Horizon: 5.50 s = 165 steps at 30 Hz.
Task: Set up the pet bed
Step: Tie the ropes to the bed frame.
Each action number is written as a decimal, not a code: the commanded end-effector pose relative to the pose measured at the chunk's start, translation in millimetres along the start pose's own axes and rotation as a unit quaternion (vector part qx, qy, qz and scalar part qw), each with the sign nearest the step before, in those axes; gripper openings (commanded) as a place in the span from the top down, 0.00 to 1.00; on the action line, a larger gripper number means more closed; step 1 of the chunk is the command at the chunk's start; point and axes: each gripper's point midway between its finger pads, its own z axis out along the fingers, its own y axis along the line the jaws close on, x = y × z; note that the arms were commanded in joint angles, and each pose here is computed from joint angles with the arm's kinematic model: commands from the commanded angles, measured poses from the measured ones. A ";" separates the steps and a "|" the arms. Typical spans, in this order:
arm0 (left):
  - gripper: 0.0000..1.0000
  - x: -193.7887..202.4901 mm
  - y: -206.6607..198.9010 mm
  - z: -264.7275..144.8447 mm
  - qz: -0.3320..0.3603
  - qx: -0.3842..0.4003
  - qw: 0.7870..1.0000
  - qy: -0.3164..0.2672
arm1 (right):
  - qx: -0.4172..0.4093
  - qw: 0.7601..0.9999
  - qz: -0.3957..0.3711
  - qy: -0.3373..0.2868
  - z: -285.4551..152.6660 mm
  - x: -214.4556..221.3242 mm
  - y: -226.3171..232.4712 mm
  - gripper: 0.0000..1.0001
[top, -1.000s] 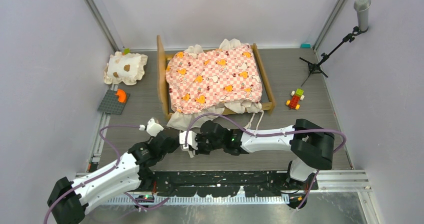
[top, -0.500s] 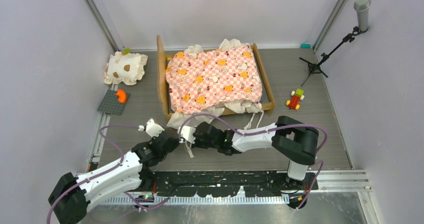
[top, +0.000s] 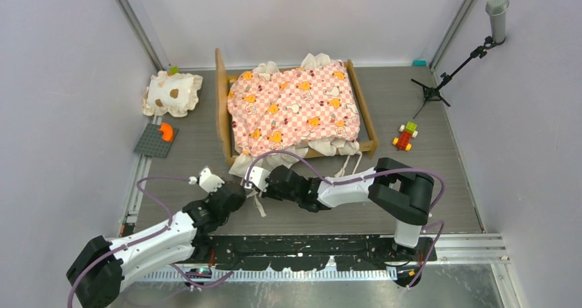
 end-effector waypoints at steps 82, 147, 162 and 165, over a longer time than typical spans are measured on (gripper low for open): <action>1.00 0.8 3.6 6.4 -0.015 -0.012 1.000 -0.009 | -0.334 0.717 -0.612 0.000 6.5 -23.7 69.3 0.62; 1.00 9.5 42.9 10.7 -0.034 -0.044 0.998 -0.012 | -0.417 0.754 -0.508 0.021 0.4 43.1 106.4 0.80; 1.00 8.8 41.4 9.4 -0.036 -0.043 0.998 -0.011 | -0.397 0.785 -0.476 0.016 -7.3 30.7 97.6 0.99; 1.00 7.7 38.7 8.2 -0.038 -0.040 0.998 -0.011 | -0.383 0.805 -0.453 -0.002 -8.9 24.6 99.3 0.99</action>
